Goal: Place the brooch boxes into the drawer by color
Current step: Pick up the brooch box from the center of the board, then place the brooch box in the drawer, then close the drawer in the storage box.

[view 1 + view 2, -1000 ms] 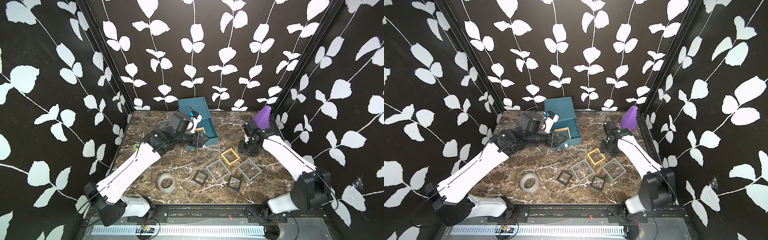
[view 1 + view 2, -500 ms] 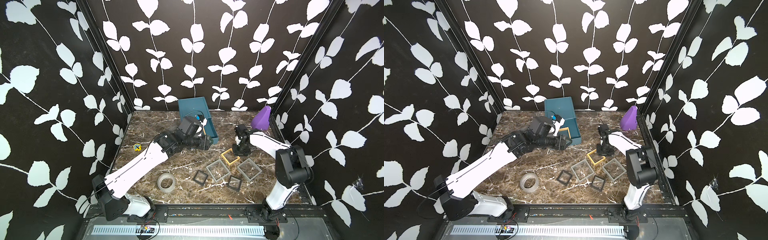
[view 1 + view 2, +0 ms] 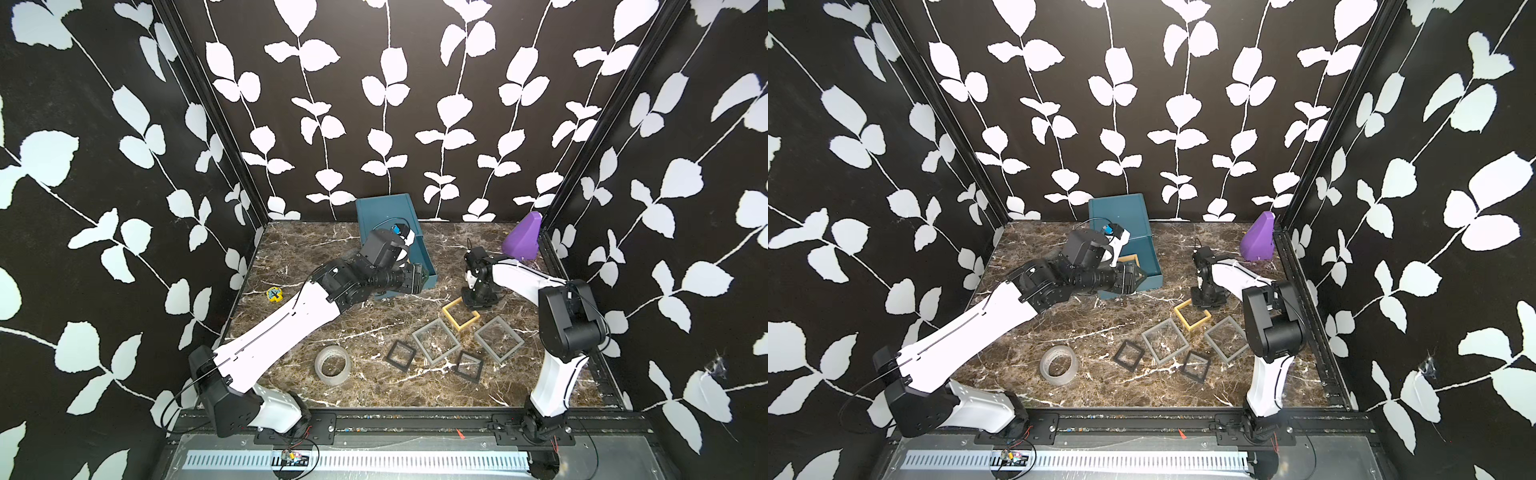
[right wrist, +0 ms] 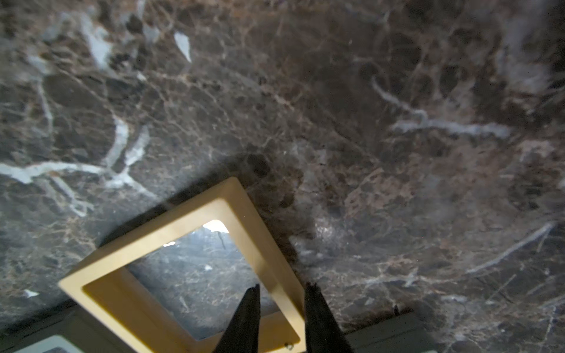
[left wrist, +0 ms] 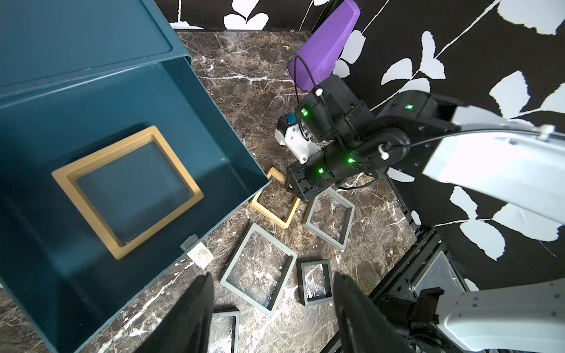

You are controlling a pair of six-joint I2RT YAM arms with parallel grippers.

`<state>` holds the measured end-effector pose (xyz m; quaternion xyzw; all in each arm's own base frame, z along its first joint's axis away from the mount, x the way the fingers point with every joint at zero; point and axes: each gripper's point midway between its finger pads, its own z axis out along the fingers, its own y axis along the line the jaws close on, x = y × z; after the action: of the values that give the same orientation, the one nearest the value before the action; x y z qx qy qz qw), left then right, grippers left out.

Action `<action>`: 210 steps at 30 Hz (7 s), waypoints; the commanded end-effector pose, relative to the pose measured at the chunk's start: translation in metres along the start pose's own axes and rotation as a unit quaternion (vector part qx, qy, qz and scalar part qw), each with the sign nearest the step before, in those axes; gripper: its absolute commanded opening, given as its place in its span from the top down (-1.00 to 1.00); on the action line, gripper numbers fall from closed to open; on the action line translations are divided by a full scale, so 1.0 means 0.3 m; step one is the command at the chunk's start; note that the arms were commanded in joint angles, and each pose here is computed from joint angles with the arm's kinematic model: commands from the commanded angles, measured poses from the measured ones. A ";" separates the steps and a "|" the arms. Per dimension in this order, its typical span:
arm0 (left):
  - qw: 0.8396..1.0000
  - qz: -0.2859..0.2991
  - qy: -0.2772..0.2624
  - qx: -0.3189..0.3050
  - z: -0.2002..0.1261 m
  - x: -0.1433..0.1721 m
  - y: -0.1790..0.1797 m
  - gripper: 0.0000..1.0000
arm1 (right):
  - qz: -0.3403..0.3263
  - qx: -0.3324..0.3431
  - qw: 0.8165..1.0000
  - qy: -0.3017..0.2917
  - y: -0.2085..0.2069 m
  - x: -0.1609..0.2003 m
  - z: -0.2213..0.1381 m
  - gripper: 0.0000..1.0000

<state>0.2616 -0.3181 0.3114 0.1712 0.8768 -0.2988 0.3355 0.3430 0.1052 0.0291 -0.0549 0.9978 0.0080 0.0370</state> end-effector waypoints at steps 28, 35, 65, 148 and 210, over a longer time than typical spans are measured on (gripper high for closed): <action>0.997 -0.029 -0.055 -0.041 -0.151 -0.113 0.150 -0.19 | 0.071 0.061 0.980 -0.177 -0.048 -0.085 -0.676 1.00; 0.993 -0.059 -0.072 -0.076 -0.222 -0.135 0.293 -0.19 | 0.019 -0.002 0.975 -0.220 0.207 -0.143 -0.878 1.00; 0.987 -0.094 -0.079 -0.102 -0.278 -0.095 0.391 -0.18 | -0.039 -0.052 0.987 -0.146 0.673 -0.242 -0.647 1.00; 0.977 -0.166 -0.079 -0.107 0.085 -0.327 0.728 -0.24 | 0.341 -0.522 0.774 -0.114 0.719 -0.036 -0.566 0.15; 0.981 -0.176 -0.028 -0.077 0.184 -0.224 0.734 0.50 | 0.429 -0.517 0.705 -0.227 0.791 -0.420 -0.647 1.00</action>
<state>0.4597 -0.1874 0.2428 -0.0290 0.8969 -0.2834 0.3382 0.4114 0.3506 0.2126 0.3428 0.7507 0.5217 0.2161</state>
